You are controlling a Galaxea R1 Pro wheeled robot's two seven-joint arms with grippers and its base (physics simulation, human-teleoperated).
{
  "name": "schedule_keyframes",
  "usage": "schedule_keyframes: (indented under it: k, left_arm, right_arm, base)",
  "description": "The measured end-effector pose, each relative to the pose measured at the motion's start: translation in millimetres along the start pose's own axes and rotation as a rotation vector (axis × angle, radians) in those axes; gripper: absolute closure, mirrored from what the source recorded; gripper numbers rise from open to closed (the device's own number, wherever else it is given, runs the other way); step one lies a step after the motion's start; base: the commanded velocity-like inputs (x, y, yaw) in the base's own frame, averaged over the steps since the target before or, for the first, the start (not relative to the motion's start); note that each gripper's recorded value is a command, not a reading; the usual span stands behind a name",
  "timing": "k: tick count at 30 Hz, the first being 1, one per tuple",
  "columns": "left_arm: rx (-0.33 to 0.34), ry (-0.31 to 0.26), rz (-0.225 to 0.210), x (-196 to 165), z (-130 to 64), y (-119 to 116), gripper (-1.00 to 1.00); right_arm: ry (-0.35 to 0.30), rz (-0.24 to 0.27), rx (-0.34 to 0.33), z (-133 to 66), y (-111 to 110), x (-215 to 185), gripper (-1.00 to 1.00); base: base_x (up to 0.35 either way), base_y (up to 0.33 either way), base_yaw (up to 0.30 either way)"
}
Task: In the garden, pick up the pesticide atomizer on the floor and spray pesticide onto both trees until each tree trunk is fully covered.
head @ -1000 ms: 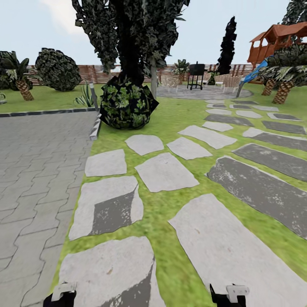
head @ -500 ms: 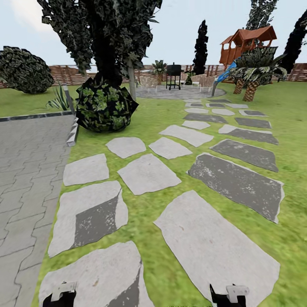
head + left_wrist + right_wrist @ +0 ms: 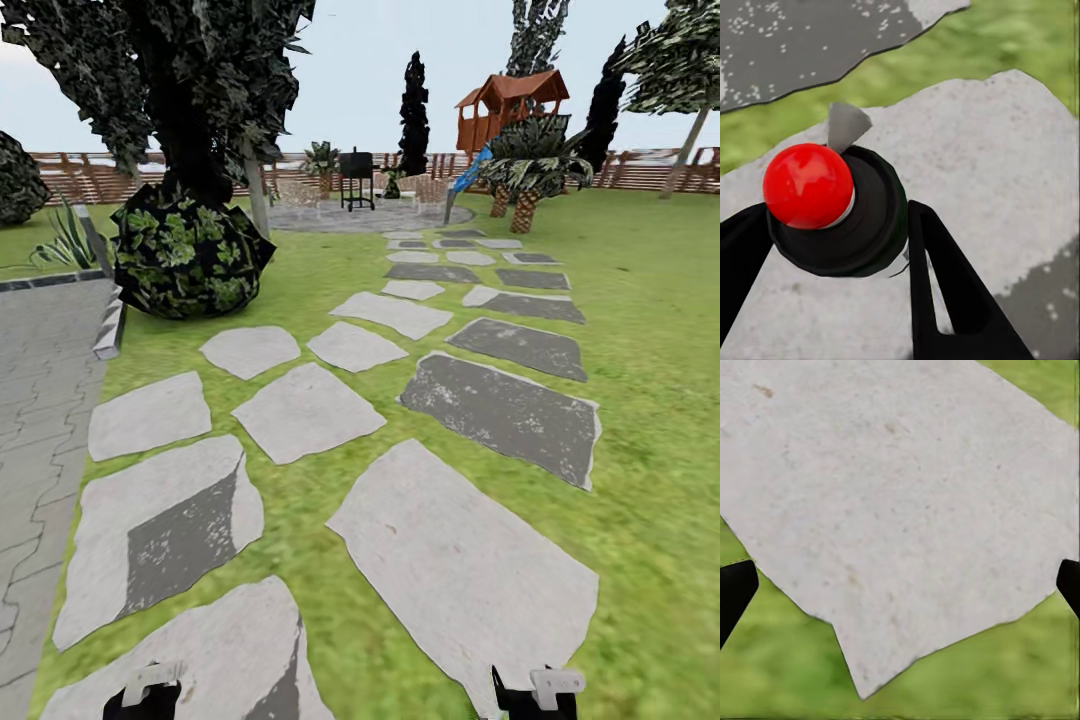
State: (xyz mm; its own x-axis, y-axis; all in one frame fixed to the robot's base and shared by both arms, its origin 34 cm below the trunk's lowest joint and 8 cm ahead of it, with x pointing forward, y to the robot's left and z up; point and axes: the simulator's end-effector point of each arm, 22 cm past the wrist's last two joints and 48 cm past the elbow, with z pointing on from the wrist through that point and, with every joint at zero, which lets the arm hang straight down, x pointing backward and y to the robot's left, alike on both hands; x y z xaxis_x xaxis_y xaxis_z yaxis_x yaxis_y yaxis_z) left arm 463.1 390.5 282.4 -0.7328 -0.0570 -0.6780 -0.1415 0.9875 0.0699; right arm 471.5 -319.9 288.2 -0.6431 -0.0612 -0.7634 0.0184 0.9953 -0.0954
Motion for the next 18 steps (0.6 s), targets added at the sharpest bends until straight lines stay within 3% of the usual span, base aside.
schedule_keyframes:
  k: [14, 18]
  left_arm:
    - [0.001, -0.001, -0.001, -0.3, 0.1, -1.2, 1.00]
    - [0.000, -0.002, -0.002, -0.7, 0.0, -0.6, 1.00]
  right_arm:
    - [0.000, 0.000, 0.000, 0.0, 0.0, -0.1, -1.00]
    - [0.000, 0.000, 0.000, -0.1, 0.0, -0.2, -1.00]
  base:
    - [0.003, 0.000, -0.300]
    - [0.202, 0.000, -0.300]
